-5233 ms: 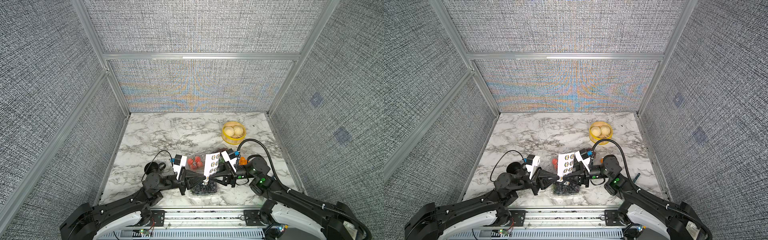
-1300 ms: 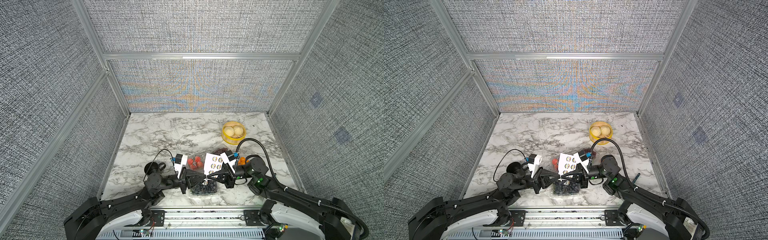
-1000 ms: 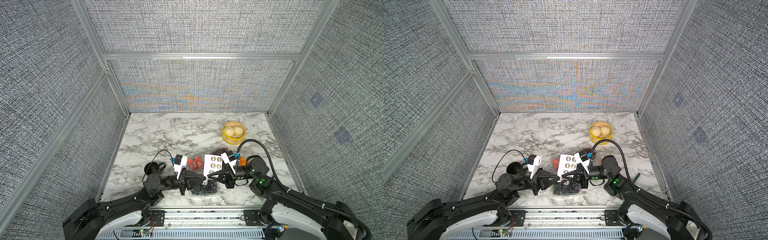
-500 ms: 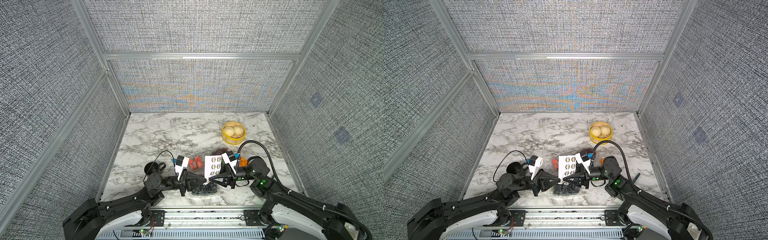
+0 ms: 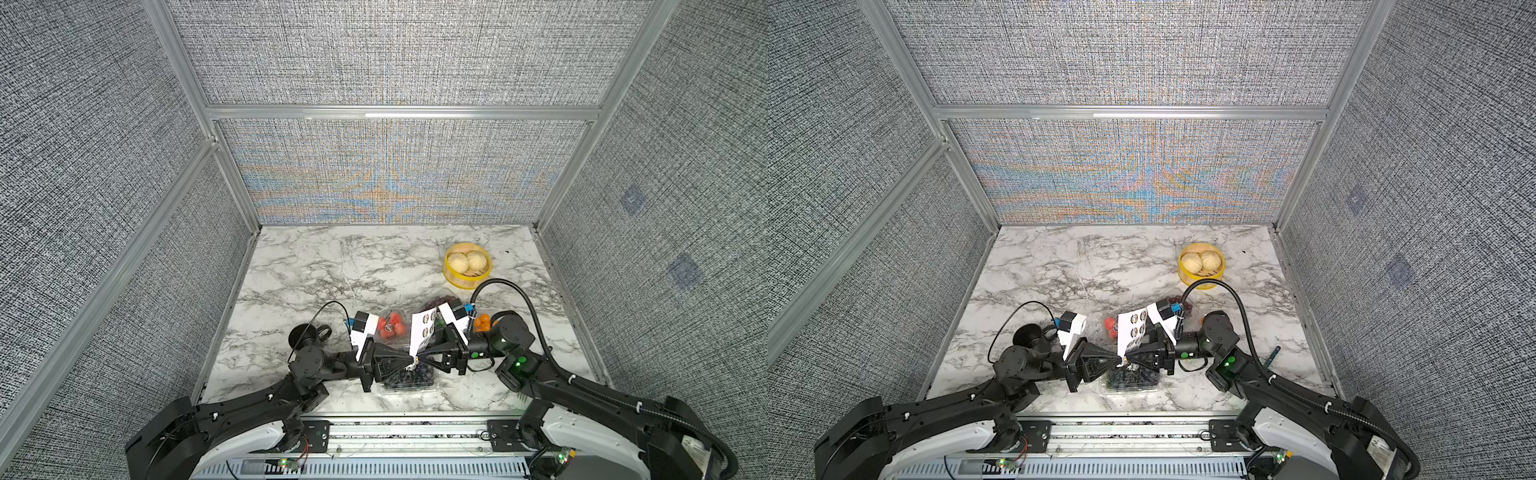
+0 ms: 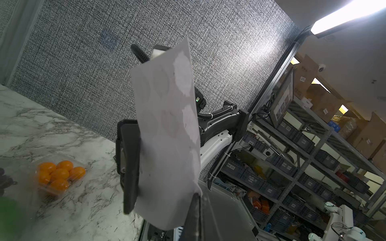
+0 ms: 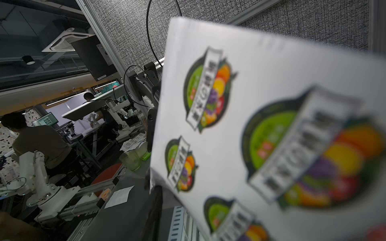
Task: Label fruit boxes
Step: Adjust the label sticker, then tear off the label from the label sticker.
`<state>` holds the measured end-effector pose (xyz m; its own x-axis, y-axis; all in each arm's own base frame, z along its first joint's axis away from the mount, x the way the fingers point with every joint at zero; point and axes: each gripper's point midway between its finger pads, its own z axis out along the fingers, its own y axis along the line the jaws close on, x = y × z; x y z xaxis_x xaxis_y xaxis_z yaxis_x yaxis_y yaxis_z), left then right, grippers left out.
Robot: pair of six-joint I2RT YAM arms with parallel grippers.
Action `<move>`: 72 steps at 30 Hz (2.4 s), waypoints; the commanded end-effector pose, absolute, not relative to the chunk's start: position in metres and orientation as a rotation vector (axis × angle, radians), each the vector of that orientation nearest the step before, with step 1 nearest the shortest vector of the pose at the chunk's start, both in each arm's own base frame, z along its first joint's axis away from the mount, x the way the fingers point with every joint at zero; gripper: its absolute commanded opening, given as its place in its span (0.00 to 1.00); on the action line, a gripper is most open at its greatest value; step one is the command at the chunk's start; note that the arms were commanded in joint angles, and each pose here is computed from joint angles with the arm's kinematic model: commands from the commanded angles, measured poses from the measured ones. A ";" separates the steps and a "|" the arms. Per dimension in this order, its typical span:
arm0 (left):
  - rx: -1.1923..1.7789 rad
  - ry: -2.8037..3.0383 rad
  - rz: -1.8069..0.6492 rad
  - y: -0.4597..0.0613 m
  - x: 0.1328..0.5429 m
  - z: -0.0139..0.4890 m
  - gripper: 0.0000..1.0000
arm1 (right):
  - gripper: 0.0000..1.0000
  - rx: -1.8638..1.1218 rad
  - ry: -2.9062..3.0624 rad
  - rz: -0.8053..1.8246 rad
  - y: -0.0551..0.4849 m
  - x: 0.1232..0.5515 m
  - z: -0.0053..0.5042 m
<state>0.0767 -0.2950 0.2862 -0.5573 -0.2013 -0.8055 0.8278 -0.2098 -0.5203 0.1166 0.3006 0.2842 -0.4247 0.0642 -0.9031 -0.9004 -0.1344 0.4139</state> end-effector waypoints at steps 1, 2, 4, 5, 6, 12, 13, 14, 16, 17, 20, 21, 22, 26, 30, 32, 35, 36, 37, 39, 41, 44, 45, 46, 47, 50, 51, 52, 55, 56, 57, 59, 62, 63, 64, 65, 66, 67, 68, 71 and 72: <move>0.785 1.320 -1.823 -0.294 0.078 0.288 0.00 | 0.46 -1.002 1.329 1.678 0.299 0.111 0.294; 0.783 1.321 -1.819 -0.293 0.078 0.288 0.00 | 0.48 -1.002 1.335 1.676 0.298 0.111 0.292; 0.780 1.324 -1.806 -0.292 0.078 0.288 0.00 | 0.51 -0.993 1.358 1.665 0.298 0.112 0.288; 0.776 1.327 -1.798 -0.291 0.079 0.287 0.00 | 0.52 -0.988 1.360 1.661 0.297 0.112 0.287; 0.778 1.332 -1.794 -0.291 0.079 0.286 0.00 | 0.53 -0.986 1.358 1.660 0.298 0.113 0.287; 0.786 1.315 -1.814 -0.291 0.076 0.288 0.00 | 0.55 -0.993 1.351 1.673 0.305 0.115 0.290; 0.783 1.317 -1.813 -0.291 0.077 0.287 0.00 | 0.56 -0.995 1.343 1.676 0.306 0.115 0.291; 0.779 1.319 -1.808 -0.291 0.078 0.287 0.00 | 0.56 -0.997 1.336 1.683 0.306 0.115 0.293; 0.777 1.332 -1.795 -0.292 0.079 0.284 0.00 | 0.56 -1.005 1.325 1.697 0.306 0.113 0.295; 0.774 1.335 -1.791 -0.291 0.080 0.284 0.00 | 0.56 -1.006 1.327 1.699 0.306 0.112 0.294; 0.774 1.335 -1.780 -0.290 0.079 0.285 0.00 | 0.57 -0.989 1.343 1.681 0.305 0.114 0.290; 0.778 1.333 -1.778 -0.289 0.079 0.285 0.00 | 0.57 -0.982 1.346 1.672 0.305 0.116 0.289; 0.784 1.334 -1.781 -0.290 0.078 0.285 0.00 | 0.57 -0.978 1.349 1.667 0.306 0.118 0.289; 0.786 1.327 -1.801 -0.291 0.077 0.285 0.00 | 0.57 -0.974 1.355 1.670 0.311 0.122 0.290; 0.778 1.347 -1.779 -0.291 0.080 0.281 0.00 | 0.58 -0.983 1.350 1.695 0.314 0.121 0.290; 0.784 1.343 -1.780 -0.292 0.080 0.282 0.00 | 0.58 -0.985 1.348 1.700 0.316 0.120 0.289; 0.784 1.349 -1.780 -0.292 0.080 0.281 0.00 | 0.56 -0.989 1.342 1.708 0.316 0.119 0.290; 0.784 1.353 -1.783 -0.292 0.080 0.280 0.00 | 0.54 -0.991 1.340 1.710 0.315 0.118 0.290; 0.786 1.350 -1.784 -0.292 0.079 0.280 0.00 | 0.53 -0.993 1.332 1.708 0.314 0.116 0.290; 0.782 1.350 -1.775 -0.290 0.079 0.280 0.00 | 0.48 -0.979 1.331 1.683 0.309 0.116 0.289; 0.778 1.353 -1.760 -0.288 0.079 0.280 0.00 | 0.36 -0.969 1.338 1.645 0.305 0.116 0.288; 0.777 1.361 -1.746 -0.286 0.080 0.280 0.00 | 0.21 -0.976 1.345 1.612 0.301 0.115 0.287; 0.778 1.358 -1.746 -0.286 0.079 0.281 0.00 | 0.17 -0.980 1.346 1.609 0.300 0.114 0.287; 0.780 1.357 -1.747 -0.286 0.079 0.281 0.00 | 0.16 -0.987 1.342 1.608 0.300 0.113 0.288; 0.783 1.358 -1.747 -0.286 0.079 0.281 0.00 | 0.15 -0.991 1.340 1.611 0.300 0.112 0.289; 0.775 1.364 -1.746 -0.287 0.080 0.281 0.00 | 0.06 -1.001 1.338 1.618 0.301 0.111 0.290; 0.766 1.368 -1.741 -0.287 0.082 0.281 0.00 | 0.01 -1.006 1.340 1.621 0.301 0.111 0.290; 0.757 1.375 -1.734 -0.287 0.084 0.280 0.00 | 0.00 -1.012 1.340 1.623 0.302 0.111 0.290; 0.743 1.385 -1.697 -0.286 0.088 0.279 0.00 | 0.00 -1.042 1.351 1.620 0.303 0.108 0.288; 0.736 1.395 -1.679 -0.285 0.090 0.279 0.00 | 0.00 -1.047 1.361 1.613 0.303 0.108 0.287; 0.728 1.399 -1.664 -0.284 0.092 0.280 0.00 | 0.00 -1.049 1.369 1.605 0.302 0.109 0.286; 0.724 1.405 -1.627 -0.282 0.094 0.282 0.00 | 0.00 -1.057 1.374 1.597 0.302 0.108 0.286; 0.733 1.403 -1.599 -0.279 0.094 0.284 0.00 | 0.00 -1.070 1.391 1.588 0.301 0.107 0.284; 0.736 1.396 -1.596 -0.278 0.093 0.286 0.00 | 0.00 -1.072 1.396 1.584 0.301 0.107 0.283; 0.736 1.397 -1.588 -0.277 0.093 0.286 0.00 | 0.00 -1.072 1.399 1.582 0.301 0.107 0.283; 0.736 1.401 -1.580 -0.277 0.093 0.286 0.00 | 0.00 -1.072 1.403 1.580 0.301 0.107 0.282; 0.736 1.401 -1.578 -0.276 0.093 0.286 0.00 | 0.00 -1.072 1.406 1.581 0.301 0.108 0.281; 0.733 1.399 -1.576 -0.275 0.093 0.285 0.00 | 0.00 -1.073 1.407 1.580 0.302 0.108 0.281; 0.733 1.395 -1.575 -0.274 0.093 0.285 0.00 | 0.00 -1.073 1.406 1.580 0.301 0.107 0.281; 0.733 1.383 -1.581 -0.272 0.091 0.284 0.00 | 0.00 -1.069 1.404 1.575 0.301 0.108 0.282; 0.738 1.374 -1.586 -0.271 0.089 0.285 0.00 | 0.00 -1.068 1.403 1.575 0.301 0.108 0.282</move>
<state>0.0901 -0.2739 0.2765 -0.4677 -0.2042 -0.8600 0.8769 0.0152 -0.4805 0.1102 0.3012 0.2824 -0.3709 0.0165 -0.9285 -0.9246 -0.1005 0.3675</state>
